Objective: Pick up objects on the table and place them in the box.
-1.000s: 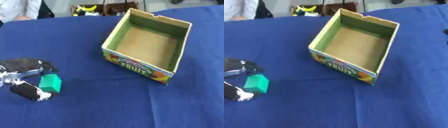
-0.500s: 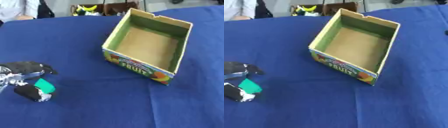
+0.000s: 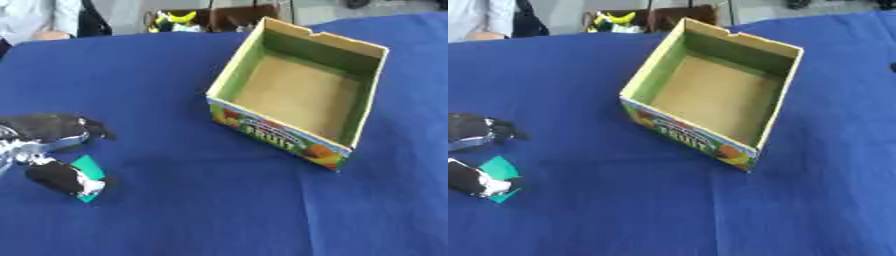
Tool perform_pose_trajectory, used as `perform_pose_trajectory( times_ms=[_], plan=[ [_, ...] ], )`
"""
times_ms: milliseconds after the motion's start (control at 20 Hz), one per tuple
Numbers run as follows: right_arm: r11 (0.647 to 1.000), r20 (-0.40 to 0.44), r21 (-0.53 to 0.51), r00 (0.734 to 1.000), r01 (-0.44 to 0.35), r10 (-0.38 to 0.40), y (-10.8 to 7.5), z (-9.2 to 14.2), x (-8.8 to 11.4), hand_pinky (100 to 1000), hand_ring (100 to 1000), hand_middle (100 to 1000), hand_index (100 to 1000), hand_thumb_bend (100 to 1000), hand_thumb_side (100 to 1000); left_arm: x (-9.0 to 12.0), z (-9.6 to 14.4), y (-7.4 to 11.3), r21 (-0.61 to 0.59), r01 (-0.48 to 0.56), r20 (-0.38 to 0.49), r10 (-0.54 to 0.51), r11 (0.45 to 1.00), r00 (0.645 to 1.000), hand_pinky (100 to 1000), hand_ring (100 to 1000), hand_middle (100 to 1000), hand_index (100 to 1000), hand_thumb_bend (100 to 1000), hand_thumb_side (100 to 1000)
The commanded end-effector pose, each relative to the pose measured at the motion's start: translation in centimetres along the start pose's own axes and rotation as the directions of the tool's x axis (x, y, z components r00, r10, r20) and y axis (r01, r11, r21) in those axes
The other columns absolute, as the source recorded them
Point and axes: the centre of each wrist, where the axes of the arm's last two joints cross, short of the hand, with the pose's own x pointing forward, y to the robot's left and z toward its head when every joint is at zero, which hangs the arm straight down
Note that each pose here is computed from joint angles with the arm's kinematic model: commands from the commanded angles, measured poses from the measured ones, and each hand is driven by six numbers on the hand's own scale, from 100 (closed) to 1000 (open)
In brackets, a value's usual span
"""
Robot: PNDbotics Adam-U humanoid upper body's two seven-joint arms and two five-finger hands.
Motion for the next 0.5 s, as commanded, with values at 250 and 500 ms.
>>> perform_pose_trajectory(
  times_ms=[250,500],
  plan=[
    [1.000,0.016,0.002,1.000,-0.013,0.013,-0.63,-0.24,0.24,867,888,756,900,100,1000,-1.49,1.54,1.28,0.025,0.088,-0.136,-0.084,0.996,0.987,708,806,886,972,576,716],
    [1.000,0.013,-0.001,1.000,-0.014,0.014,-0.67,-0.18,0.17,867,888,756,900,100,1000,-1.85,1.83,1.06,0.018,0.108,-0.195,-0.102,0.994,0.975,672,765,795,947,732,732]
  ],
)
